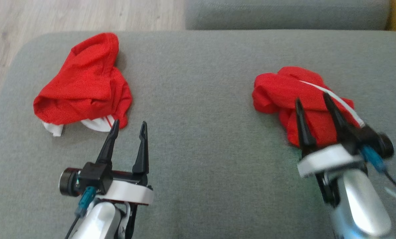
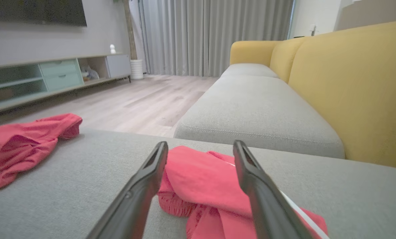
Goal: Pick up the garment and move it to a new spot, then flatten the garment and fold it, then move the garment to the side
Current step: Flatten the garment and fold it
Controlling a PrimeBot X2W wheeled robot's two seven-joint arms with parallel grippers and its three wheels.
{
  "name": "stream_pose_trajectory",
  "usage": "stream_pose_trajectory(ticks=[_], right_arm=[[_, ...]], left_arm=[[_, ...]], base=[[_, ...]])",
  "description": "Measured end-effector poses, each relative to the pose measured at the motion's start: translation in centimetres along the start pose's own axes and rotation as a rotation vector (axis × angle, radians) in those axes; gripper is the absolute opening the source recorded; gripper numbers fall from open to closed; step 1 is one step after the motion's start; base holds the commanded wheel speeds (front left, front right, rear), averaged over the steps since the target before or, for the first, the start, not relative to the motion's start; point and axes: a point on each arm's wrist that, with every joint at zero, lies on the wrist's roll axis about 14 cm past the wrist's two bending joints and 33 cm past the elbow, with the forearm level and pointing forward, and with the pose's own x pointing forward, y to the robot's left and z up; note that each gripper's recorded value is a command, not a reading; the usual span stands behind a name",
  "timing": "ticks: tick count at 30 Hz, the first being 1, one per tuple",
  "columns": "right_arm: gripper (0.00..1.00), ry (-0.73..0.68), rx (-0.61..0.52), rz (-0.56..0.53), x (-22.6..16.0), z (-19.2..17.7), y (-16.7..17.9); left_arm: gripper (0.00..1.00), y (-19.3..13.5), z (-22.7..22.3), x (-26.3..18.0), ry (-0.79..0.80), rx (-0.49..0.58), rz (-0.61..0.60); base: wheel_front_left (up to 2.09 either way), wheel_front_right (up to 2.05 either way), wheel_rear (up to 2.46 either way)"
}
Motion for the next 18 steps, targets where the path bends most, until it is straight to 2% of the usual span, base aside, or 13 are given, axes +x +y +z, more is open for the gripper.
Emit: stream_pose_trajectory(ticks=[7,11,17,18], right_arm=[[1.0,0.2,-0.173,0.123,5.3,-3.8,2.5],[1.0,0.308,-0.271,0.156,6.6,-6.6,2.0],[1.0,0.425,-0.349,0.179,7.0,-9.9,1.3],[0.67,0.428,-0.348,0.173,7.1,-10.0,1.1]], left_arm=[[1.0,0.6,-1.2,0.7,0.032,-0.021,0.026],[1.0,0.7,-1.7,0.8,0.045,-0.033,0.038],[1.0,1.3,-2.2,0.9,0.059,-0.029,0.058],[1.0,1.3,-2.3,0.9,0.061,-0.029,0.058]], base=[[0.0,0.0,0.0],[0.0,0.0,0.0],[0.0,0.0,0.0],[0.0,0.0,0.0]])
